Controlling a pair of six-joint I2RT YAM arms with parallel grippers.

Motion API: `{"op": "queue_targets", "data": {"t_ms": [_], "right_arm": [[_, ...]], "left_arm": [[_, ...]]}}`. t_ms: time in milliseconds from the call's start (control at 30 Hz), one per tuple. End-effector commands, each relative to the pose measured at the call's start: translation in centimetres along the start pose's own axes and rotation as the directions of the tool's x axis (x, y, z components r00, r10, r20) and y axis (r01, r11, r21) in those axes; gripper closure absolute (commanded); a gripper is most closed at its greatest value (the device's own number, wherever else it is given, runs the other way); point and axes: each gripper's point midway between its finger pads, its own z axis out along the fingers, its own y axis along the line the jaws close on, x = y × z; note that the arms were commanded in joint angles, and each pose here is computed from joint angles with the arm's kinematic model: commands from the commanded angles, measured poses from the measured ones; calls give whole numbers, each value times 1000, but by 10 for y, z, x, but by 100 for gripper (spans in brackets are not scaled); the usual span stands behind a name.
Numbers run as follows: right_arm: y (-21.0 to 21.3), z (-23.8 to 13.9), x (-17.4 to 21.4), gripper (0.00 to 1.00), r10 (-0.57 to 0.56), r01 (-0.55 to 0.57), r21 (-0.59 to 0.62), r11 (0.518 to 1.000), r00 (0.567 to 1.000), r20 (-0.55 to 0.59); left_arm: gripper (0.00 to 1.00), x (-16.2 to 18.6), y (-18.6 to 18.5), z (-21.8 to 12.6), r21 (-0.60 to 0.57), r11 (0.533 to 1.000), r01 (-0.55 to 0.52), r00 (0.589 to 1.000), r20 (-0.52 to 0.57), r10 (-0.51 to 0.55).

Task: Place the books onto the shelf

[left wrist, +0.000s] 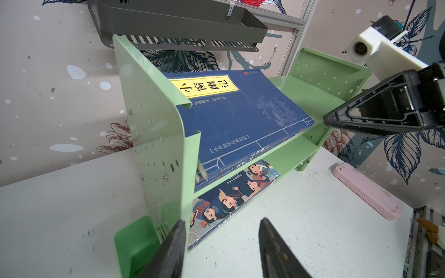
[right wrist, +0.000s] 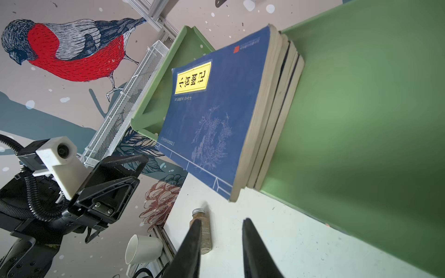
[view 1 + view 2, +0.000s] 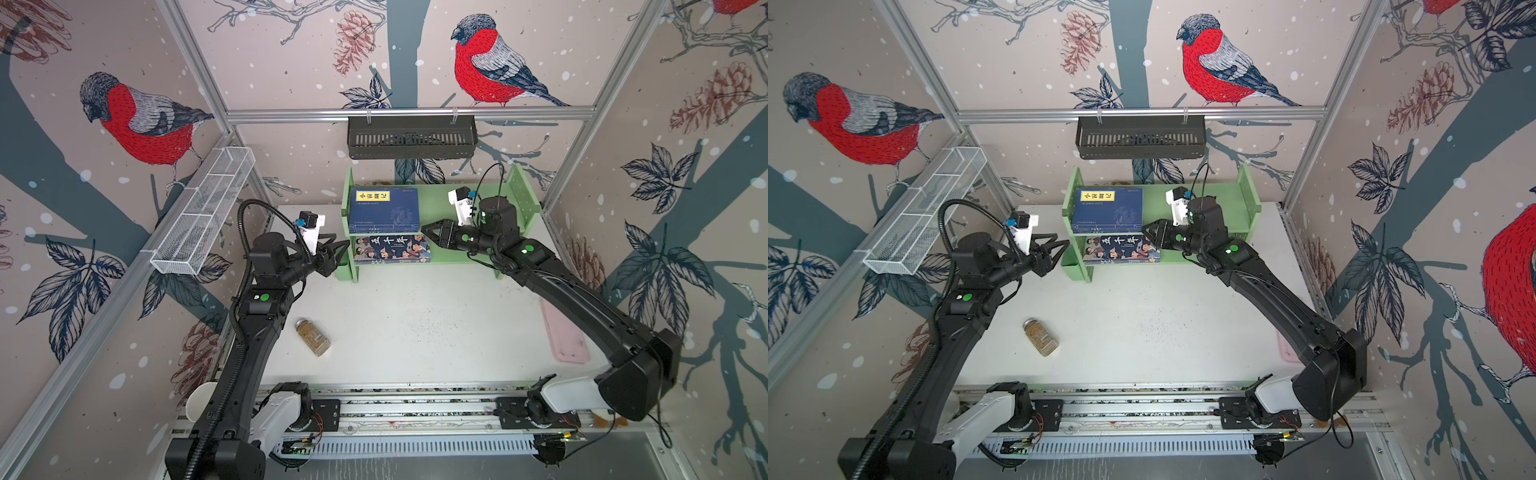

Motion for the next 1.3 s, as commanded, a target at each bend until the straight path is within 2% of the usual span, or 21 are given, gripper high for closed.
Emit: {"op": "queue_targets", "data": {"t_ms": [0,1100,1200,1267], "right_arm": [[11,3,-11,70,-7,9,-47,999,999,40],[3,27,-22,74,-29,29,-20,999,1000,11],[4,27,-24,72,-32,32,-20,999,999,15],[3,26,-26,66,-36,36,-13,999,999,18]], "left_arm": [[51,-8,5,3,-14,998,-55,998,32,55],[54,-6,10,19,-16,998,-58,998,34,59],[56,-7,12,21,-22,998,-62,997,38,63],[58,-9,14,21,-32,998,-59,997,44,61]]}}
